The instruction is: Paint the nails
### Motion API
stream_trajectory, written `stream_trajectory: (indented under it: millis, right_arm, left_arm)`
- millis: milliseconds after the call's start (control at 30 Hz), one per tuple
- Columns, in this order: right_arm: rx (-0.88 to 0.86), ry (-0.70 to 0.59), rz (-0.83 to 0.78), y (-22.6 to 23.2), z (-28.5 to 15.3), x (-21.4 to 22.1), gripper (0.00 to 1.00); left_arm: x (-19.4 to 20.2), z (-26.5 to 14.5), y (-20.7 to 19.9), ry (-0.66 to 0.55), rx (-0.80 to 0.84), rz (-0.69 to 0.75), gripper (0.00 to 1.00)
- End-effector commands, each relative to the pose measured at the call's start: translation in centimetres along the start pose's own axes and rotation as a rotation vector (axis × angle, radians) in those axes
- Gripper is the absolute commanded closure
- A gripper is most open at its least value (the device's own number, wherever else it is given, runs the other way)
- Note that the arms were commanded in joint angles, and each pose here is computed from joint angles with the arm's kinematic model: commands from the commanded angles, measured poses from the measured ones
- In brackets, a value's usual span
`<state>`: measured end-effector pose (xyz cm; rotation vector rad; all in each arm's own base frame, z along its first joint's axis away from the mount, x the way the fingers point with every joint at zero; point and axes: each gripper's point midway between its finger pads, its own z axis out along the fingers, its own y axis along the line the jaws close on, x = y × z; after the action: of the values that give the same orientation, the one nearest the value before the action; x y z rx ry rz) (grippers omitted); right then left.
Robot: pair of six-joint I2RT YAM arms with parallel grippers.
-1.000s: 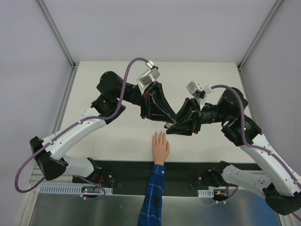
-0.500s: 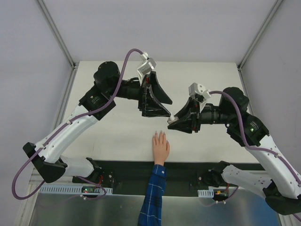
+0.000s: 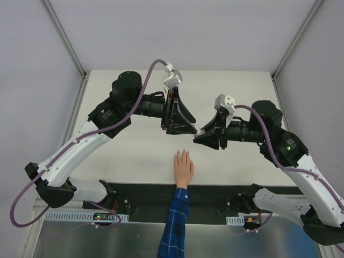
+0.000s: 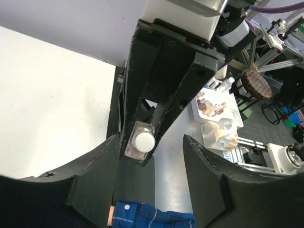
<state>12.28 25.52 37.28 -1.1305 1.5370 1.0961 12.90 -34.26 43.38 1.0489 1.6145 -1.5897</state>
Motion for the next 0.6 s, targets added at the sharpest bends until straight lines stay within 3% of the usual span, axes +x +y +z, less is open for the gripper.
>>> stream_trajectory:
  millis: [0,333,567]
  right_arm:
    - [0.035,-0.062,-0.062,0.0,-0.76,-2.59,1.0]
    - [0.05,-0.067,-0.058,-0.44,-0.45,-2.69,1.0]
    - [0.036,-0.066,-0.05,-0.31,0.01,-2.78,1.0]
  left_arm:
    - [-1.03,0.26,-0.72,-0.017,-0.019,0.066,0.51]
    - [-0.7,0.75,-0.39,0.003,-0.064,0.088,0.67]
    - [-0.99,1.06,-0.37,0.0,-0.075,0.1,0.89]
